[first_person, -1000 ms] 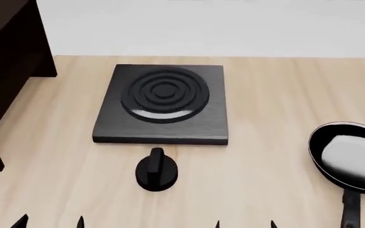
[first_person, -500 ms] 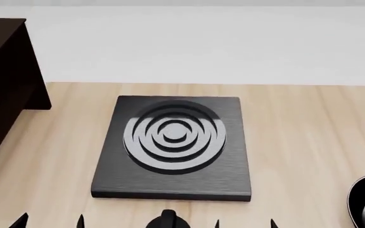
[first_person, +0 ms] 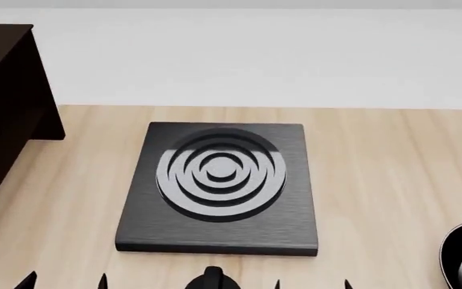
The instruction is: Put the frying pan on the cabinet shelf.
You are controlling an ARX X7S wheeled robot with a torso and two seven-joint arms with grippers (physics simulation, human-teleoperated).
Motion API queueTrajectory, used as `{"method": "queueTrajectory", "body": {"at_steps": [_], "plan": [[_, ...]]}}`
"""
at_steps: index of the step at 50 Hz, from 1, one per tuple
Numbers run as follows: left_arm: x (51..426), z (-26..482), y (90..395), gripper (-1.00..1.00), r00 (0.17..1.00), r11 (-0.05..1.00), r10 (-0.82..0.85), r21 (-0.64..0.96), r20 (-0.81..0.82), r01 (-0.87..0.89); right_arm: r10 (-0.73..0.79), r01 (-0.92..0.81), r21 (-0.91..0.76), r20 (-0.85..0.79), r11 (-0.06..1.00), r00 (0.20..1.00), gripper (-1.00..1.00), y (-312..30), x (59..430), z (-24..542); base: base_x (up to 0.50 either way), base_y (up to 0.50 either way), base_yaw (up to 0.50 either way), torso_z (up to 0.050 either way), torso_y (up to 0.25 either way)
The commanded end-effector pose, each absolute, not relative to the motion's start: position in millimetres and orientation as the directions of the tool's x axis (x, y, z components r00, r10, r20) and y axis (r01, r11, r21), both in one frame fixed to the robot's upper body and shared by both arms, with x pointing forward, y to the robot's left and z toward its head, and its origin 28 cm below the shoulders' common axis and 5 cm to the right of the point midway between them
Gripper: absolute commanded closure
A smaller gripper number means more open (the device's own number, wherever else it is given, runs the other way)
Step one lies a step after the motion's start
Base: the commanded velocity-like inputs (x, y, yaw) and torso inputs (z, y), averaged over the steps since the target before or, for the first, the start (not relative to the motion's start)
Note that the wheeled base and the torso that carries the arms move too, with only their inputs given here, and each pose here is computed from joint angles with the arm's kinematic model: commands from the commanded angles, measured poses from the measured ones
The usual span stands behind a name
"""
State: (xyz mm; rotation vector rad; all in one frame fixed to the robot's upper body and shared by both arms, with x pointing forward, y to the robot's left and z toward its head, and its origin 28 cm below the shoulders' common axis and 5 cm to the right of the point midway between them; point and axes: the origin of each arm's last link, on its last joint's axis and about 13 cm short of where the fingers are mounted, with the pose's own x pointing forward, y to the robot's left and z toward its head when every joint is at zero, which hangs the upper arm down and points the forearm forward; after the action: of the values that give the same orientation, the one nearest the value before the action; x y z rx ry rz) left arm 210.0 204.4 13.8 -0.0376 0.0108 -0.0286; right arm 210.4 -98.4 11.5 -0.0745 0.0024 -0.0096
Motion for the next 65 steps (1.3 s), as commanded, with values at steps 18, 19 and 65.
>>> {"method": "queueTrajectory", "body": {"at_steps": [18,19,65], "plan": [[209.3,15.4,204.5,-1.0,0.999,0.999,-0.031,-0.041,-0.007,0.031,-0.016,0.016,-0.057,-0.008,0.998,1.0,-1.0,-98.5,209.9,13.0,0.0,0.0,0.0,0.0,0.0],[209.1,15.8,204.5,-1.0,0.999,0.999,-0.031,-0.042,-0.006,0.031,-0.024,0.024,-0.048,-0.006,0.999,1.0,-1.0,-99.4,210.3,13.6,0.0,0.0,0.0,0.0,0.0],[208.3,16.8,202.2,-1.0,0.999,0.998,-0.045,-0.038,-0.013,0.044,-0.514,0.483,-0.207,-0.133,0.851,0.847,-1.0,-207.0,150.2,116.2,0.0,0.0,0.0,0.0,0.0]]}}
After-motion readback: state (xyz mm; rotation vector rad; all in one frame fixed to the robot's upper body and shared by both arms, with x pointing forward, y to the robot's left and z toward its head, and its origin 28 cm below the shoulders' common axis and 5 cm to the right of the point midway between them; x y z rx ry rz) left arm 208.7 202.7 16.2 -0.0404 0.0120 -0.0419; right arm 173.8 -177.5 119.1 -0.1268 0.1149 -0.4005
